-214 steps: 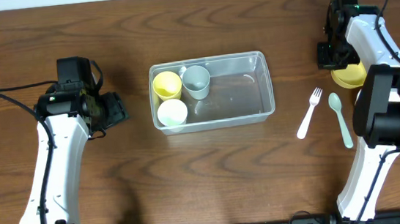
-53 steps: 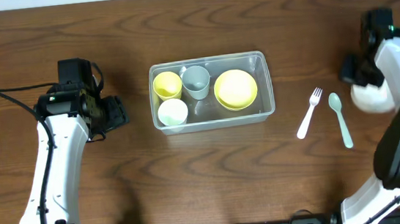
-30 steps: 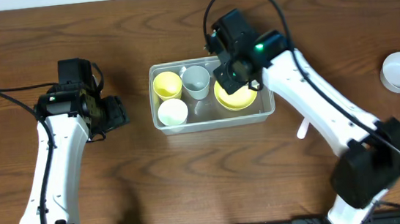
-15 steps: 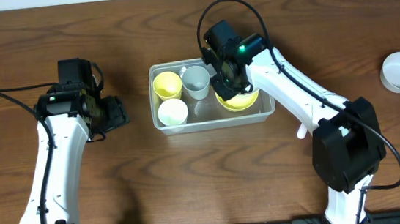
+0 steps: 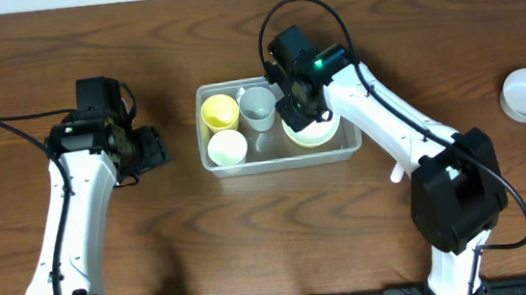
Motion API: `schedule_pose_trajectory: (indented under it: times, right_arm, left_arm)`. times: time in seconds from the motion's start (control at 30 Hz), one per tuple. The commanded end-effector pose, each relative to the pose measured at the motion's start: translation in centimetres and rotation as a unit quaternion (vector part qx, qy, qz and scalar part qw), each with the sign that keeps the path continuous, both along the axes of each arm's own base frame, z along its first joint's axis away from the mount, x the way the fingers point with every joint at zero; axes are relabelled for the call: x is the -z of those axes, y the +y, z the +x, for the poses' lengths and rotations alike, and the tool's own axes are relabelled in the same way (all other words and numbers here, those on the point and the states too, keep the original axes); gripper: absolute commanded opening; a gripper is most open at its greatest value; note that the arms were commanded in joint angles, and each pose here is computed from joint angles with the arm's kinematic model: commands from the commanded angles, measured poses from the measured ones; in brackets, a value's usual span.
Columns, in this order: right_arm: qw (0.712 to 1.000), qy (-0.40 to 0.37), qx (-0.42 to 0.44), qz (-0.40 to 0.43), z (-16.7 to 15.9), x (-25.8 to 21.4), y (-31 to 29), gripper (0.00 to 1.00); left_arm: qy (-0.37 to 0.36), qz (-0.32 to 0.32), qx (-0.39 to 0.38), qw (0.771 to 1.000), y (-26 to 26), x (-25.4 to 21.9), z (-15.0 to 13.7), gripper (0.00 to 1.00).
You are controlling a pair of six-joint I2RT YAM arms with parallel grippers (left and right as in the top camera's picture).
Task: Pack container
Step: 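Stack the white bowl onto the yellow bowl in the box, then move the right gripper back toward the remaining white bowl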
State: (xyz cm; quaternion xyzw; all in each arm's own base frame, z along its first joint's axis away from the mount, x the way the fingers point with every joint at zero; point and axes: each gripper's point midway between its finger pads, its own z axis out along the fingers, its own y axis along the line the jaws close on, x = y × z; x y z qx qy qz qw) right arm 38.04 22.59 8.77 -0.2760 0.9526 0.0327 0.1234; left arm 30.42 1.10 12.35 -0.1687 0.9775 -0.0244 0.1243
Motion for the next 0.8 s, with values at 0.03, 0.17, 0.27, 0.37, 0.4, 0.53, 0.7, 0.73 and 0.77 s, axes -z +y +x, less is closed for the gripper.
schedule_pose_trajectory:
  times: [0.03,0.17,0.27,0.37,0.4,0.53,0.7,0.73,0.77]
  right_arm:
    - [0.999,-0.026,0.016,-0.011,0.9,-0.2,0.4,0.32]
    - [0.988,-0.088,0.109,-0.069,3.3,-1.9,-2.7,0.32]
    - [0.971,-0.147,0.171,-0.079,5.1,-5.7,-4.7,0.34]
    - [0.953,-0.195,0.230,-0.040,6.4,-11.0,-6.8,0.36]
    - [0.944,-0.208,0.255,-0.025,6.8,-12.6,-7.9,0.42]
    - [0.901,-0.225,0.370,0.028,7.0,-17.0,-15.2,0.56]
    - [0.858,-0.154,0.490,0.030,5.0,-15.3,-25.4,0.57]
    - [0.844,-0.140,0.517,0.020,4.3,-14.6,-27.7,0.59]
    - [0.834,-0.129,0.536,0.011,3.8,-13.9,-29.5,0.60]
  left_arm:
    - [-0.008,0.003,0.003,1.000,0.2,-0.6,0.5,0.73]
    - [-0.008,0.003,0.003,1.000,0.2,-0.6,0.4,0.73]
    - [-0.008,0.003,0.003,1.000,0.2,-0.6,0.5,0.73]
    - [-0.008,0.003,0.003,1.000,0.2,-0.6,0.5,0.73]
    - [-0.008,0.003,0.003,1.000,0.2,-0.6,0.5,0.73]
    - [-0.008,0.003,0.003,1.000,0.2,-0.6,0.4,0.73]
    - [-0.008,0.003,0.003,1.000,0.2,-0.6,0.5,0.73]
    - [-0.008,0.003,0.003,1.000,0.2,-0.6,0.5,0.73]
    - [-0.008,0.003,0.003,1.000,0.2,-0.6,0.5,0.73]
